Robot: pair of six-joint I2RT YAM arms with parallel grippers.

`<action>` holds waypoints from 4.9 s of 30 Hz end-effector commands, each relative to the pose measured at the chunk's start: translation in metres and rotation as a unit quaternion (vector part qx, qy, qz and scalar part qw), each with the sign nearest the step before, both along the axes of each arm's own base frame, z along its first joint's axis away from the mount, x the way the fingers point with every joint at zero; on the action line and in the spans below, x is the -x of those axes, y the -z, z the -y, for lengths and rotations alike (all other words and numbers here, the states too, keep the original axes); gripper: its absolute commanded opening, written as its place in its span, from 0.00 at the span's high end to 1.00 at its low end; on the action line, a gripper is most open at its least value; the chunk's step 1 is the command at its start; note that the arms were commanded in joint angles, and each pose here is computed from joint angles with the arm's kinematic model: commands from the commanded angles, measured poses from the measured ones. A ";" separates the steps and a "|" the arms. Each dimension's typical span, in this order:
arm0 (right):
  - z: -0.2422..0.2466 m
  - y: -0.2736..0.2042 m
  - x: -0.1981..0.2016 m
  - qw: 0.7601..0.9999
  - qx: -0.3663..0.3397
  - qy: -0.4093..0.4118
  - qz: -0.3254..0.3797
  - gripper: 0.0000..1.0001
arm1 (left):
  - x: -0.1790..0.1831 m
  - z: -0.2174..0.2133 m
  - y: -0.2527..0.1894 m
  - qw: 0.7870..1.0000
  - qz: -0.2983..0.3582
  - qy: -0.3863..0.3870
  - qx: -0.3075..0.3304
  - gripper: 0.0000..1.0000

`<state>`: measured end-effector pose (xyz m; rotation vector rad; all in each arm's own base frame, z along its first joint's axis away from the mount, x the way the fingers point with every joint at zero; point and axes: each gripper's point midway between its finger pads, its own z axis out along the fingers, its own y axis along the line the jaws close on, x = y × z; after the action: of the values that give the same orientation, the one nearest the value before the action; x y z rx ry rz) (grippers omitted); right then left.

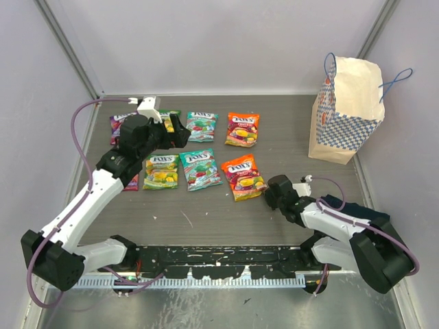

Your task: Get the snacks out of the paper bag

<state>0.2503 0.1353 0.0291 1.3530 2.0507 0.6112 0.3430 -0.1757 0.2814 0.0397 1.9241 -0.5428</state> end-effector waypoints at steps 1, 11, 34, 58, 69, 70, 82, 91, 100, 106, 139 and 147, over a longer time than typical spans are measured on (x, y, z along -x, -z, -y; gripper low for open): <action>0.005 -0.019 -0.026 0.994 -0.046 0.082 0.050 0.99 | -0.007 0.002 -0.025 0.999 0.032 0.001 0.023 0.02; 0.005 -0.030 -0.046 0.987 -0.066 0.130 0.068 0.99 | -0.010 0.004 -0.023 0.999 0.028 0.003 0.025 0.02; -0.006 -0.024 -0.066 0.986 -0.063 0.139 0.071 0.99 | -0.014 0.006 -0.020 0.999 0.020 0.008 0.025 0.02; -0.026 -0.032 -0.033 0.989 -0.061 0.107 0.076 0.99 | -0.007 0.005 -0.026 0.999 0.023 0.014 0.029 0.02; -0.014 -0.034 -0.028 0.989 -0.047 0.114 0.083 0.99 | -0.001 0.008 -0.028 0.999 0.021 0.023 0.037 0.02; -0.015 -0.033 -0.028 0.989 -0.047 0.112 0.083 0.99 | -0.001 0.008 -0.028 0.999 0.020 0.025 0.038 0.02; 0.010 -0.063 -0.031 0.984 0.018 0.127 0.121 0.02 | -0.026 0.012 0.074 0.989 -0.140 -0.030 -0.033 0.02; 0.044 -0.099 -0.029 0.970 0.095 0.153 0.166 0.00 | -0.031 0.055 0.125 0.956 -0.168 -0.107 -0.213 0.02; 0.057 -0.105 -0.023 0.964 0.110 0.161 0.183 0.00 | -0.034 0.065 0.185 0.939 -0.217 -0.091 -0.250 0.02; 0.062 -0.111 -0.023 0.960 0.122 0.164 0.193 0.00 | -0.033 0.078 0.209 0.946 -0.243 -0.043 -0.208 0.02; 0.067 -0.113 -0.021 0.958 0.135 0.159 0.197 0.00 | 0.002 0.079 0.240 0.918 -0.305 0.146 -0.209 0.02; 0.063 -0.127 -0.026 0.954 0.176 0.127 0.209 0.00 | -0.012 0.083 0.162 0.948 -0.224 0.138 -0.177 0.02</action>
<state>0.2698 0.0776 0.1341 1.1981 1.5781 0.3972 0.3498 -0.2544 0.0538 0.4726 2.6024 -0.3230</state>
